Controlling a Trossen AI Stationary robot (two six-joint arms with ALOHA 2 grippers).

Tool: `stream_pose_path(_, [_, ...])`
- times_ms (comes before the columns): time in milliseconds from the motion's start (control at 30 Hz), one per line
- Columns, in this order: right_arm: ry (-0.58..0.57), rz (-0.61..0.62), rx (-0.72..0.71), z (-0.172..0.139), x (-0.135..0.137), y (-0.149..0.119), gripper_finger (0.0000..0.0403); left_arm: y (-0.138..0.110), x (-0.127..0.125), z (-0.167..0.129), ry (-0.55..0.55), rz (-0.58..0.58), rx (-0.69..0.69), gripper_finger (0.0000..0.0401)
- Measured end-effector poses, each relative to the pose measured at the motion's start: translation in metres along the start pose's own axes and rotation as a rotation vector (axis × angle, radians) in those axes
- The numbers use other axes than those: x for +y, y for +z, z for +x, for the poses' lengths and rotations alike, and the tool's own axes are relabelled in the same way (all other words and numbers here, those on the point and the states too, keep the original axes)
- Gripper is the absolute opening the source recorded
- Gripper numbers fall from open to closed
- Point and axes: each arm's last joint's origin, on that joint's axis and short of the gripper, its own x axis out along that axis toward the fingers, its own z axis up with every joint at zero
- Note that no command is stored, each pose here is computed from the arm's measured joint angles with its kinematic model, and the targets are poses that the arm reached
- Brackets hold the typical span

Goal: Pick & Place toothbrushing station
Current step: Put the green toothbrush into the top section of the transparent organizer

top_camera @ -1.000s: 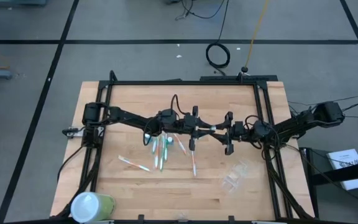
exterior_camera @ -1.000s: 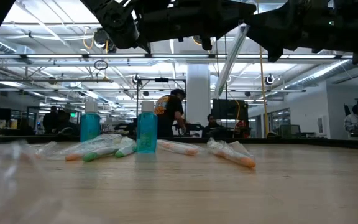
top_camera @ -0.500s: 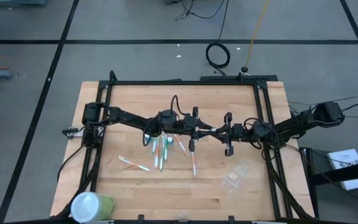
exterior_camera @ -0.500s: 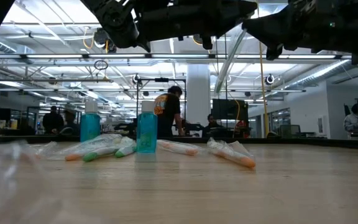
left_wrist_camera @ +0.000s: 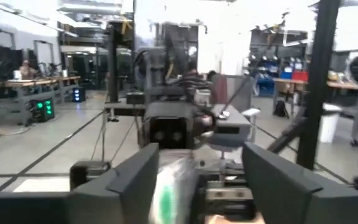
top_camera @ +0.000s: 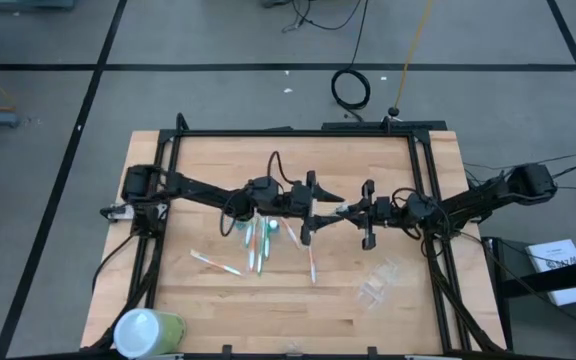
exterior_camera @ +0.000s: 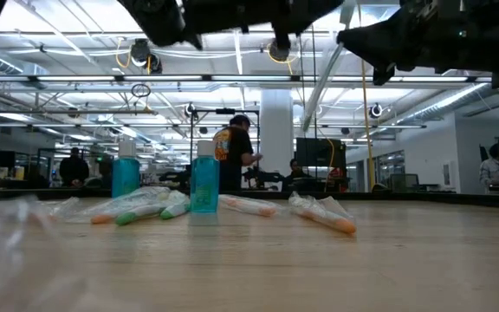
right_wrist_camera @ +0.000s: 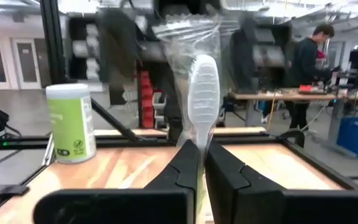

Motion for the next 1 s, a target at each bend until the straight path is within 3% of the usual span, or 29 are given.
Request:
stream_pose_path(100, [0.016, 0.045, 0.012, -0.008, 0.0, 0.009, 0.0005, 0.018, -0.004, -0.009, -0.008, 0.039, 0.1, 0.0282])
stream_pose_path(267, [0.153, 0.165, 0.01, -0.029, 0.003, 0.028, 0.0005, 0.046, -0.002, -0.036, 0.02, 0.079, 0.31, 0.0316])
stream_pose_path(467, [0.291, 0.349, 0.085, -0.057, 0.002, 0.038, 0.0005, 0.042, 0.008, -0.057, 0.124, 0.054, 0.543, 0.0328])
stream_pose_path(700, [0.41, 0.385, 0.219, -0.084, -0.001, 0.066, 0.0006, 0.024, 0.012, -0.064, 0.145, 0.026, 0.52, 0.0316])
stream_pose_path(833, [0.367, 0.372, 0.391, -0.099, -0.004, 0.08, 0.0005, 0.016, 0.016, -0.068, 0.166, -0.002, 0.499, 0.0308])
stream_pose_path(1000, [0.313, 0.424, 0.564, -0.107, -0.006, 0.073, 0.0005, 0.008, 0.02, -0.073, 0.19, -0.036, 0.523, 0.0307])
